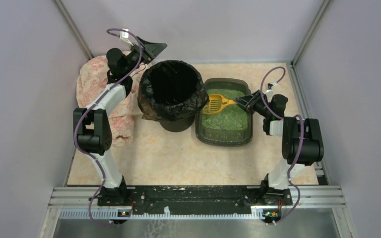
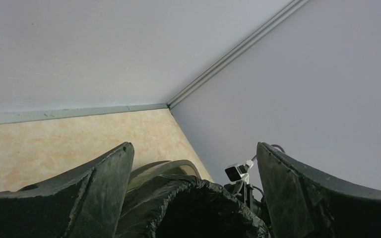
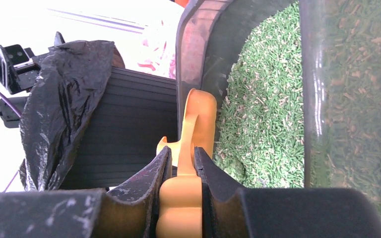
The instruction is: Clean the litter box
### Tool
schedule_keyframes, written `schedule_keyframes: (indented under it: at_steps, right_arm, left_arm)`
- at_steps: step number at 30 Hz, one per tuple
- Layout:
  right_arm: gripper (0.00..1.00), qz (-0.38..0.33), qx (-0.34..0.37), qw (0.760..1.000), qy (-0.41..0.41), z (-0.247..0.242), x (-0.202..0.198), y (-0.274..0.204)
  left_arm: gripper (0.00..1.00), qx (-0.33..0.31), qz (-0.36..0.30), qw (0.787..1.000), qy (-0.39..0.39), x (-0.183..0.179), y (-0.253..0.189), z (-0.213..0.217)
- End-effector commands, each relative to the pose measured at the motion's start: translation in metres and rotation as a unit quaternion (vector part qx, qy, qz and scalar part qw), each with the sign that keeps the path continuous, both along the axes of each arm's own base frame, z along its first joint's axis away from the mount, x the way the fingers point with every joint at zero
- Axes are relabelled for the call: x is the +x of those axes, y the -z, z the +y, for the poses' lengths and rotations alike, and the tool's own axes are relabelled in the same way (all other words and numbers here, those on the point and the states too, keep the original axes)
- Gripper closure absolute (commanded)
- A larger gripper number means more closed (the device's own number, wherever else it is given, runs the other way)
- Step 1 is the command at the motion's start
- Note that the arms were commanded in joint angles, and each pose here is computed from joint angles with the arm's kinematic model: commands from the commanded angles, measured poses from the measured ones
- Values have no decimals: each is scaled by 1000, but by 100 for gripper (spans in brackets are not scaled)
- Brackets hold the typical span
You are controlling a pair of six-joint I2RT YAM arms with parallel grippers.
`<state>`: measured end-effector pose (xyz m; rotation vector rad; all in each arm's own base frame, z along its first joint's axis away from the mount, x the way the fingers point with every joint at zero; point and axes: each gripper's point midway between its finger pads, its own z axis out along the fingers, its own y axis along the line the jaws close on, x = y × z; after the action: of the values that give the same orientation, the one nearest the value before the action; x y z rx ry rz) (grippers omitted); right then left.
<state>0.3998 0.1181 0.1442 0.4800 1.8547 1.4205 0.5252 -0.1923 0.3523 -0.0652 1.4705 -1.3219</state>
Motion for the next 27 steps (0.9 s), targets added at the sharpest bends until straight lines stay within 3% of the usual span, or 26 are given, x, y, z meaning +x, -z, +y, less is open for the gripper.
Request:
schedule_keyframes:
  at_steps: [1, 21, 27]
  right_arm:
    - [100, -76, -5, 997, -6, -3, 2, -44]
    - [100, -57, -43, 996, 47, -47, -8, -33]
    - [100, -32, -130, 989, 58, -59, 3, -25]
  left_arm:
    - [1, -2, -21, 1000, 5, -3, -7, 0]
    - [1, -13, -21, 1000, 10, -1, -7, -1]
    - [1, -16, -21, 1000, 9, -1, -7, 0]
